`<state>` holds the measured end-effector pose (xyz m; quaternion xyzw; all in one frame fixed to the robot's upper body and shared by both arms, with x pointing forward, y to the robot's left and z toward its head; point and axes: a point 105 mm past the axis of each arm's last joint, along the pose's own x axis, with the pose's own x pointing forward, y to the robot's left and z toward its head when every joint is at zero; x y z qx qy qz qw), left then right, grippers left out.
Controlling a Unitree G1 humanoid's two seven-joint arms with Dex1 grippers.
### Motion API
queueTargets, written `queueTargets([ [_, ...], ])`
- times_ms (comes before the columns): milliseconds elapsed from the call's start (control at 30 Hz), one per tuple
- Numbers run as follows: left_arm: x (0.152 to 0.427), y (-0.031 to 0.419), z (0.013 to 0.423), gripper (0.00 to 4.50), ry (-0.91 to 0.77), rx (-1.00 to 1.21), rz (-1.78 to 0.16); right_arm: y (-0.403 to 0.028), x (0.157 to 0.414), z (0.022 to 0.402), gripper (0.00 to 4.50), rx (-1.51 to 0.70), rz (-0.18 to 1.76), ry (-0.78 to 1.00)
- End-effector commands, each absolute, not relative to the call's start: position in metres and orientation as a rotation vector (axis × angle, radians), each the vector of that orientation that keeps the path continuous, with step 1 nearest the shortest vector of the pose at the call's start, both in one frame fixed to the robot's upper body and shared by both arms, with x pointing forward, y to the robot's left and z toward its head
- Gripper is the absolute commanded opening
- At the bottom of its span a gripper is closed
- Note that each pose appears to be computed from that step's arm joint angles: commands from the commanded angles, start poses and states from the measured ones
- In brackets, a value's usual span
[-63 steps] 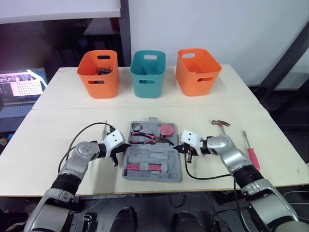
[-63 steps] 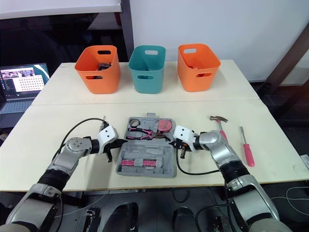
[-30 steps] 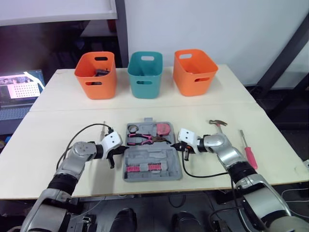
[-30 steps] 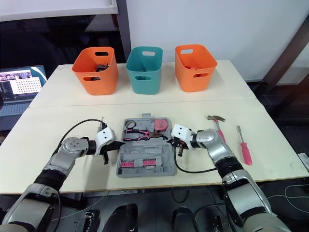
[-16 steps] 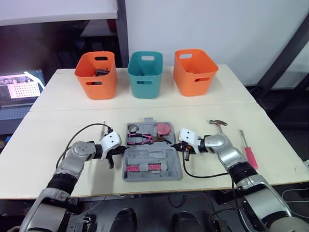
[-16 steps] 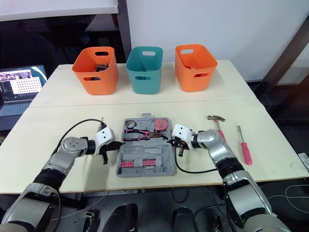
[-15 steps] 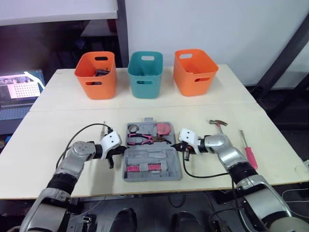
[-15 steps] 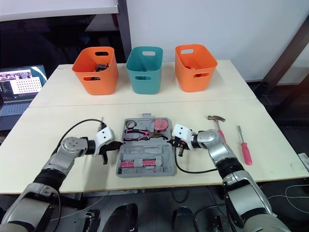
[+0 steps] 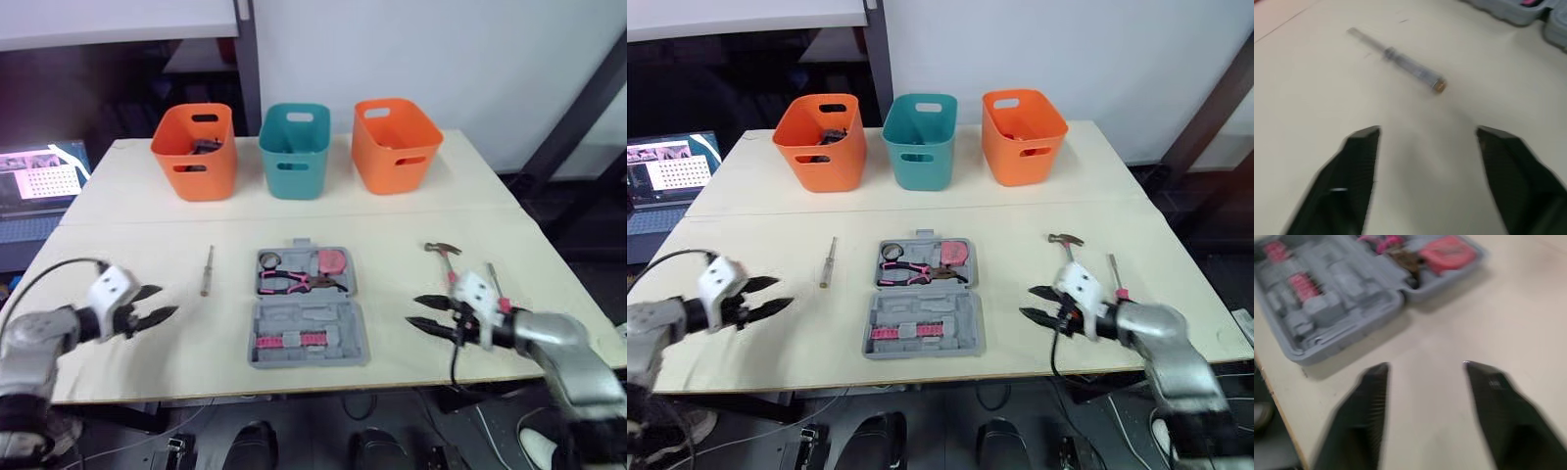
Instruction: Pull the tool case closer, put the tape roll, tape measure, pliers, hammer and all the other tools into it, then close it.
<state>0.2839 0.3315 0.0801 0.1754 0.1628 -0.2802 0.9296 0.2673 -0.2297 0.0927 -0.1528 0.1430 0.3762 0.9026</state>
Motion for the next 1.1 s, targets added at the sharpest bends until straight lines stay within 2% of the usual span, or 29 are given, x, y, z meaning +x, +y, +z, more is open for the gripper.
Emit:
queueTargets([
  [33,0.274,0.357,0.105,4.5,0.228,0.353,-0.478,-0.252,0.257,0.121,4.43,-0.272,0.63,0.175],
  [167,0.257,0.376,0.101,4.5,0.231,0.323,-0.408,-0.276,0.236,0.121,4.48,-0.221,0.517,0.167],
  [267,0.254,0.382,0.102,4.5,0.226,0.308,-0.378,-0.286,0.231,0.12,4.48,-0.195,0.463,0.168],
  [567,0.262,0.373,0.106,4.5,0.206,0.268,-0.394,-0.267,0.25,0.132,4.48,-0.157,0.492,0.158],
  [833,0.266,0.327,0.109,4.5,0.191,0.198,-0.484,-0.209,0.269,0.151,4.48,-0.169,0.708,0.239],
  [1100,0.283,0.3,0.102,4.5,0.281,0.164,-0.35,-0.169,0.266,0.183,4.48,-0.299,0.938,0.283],
])
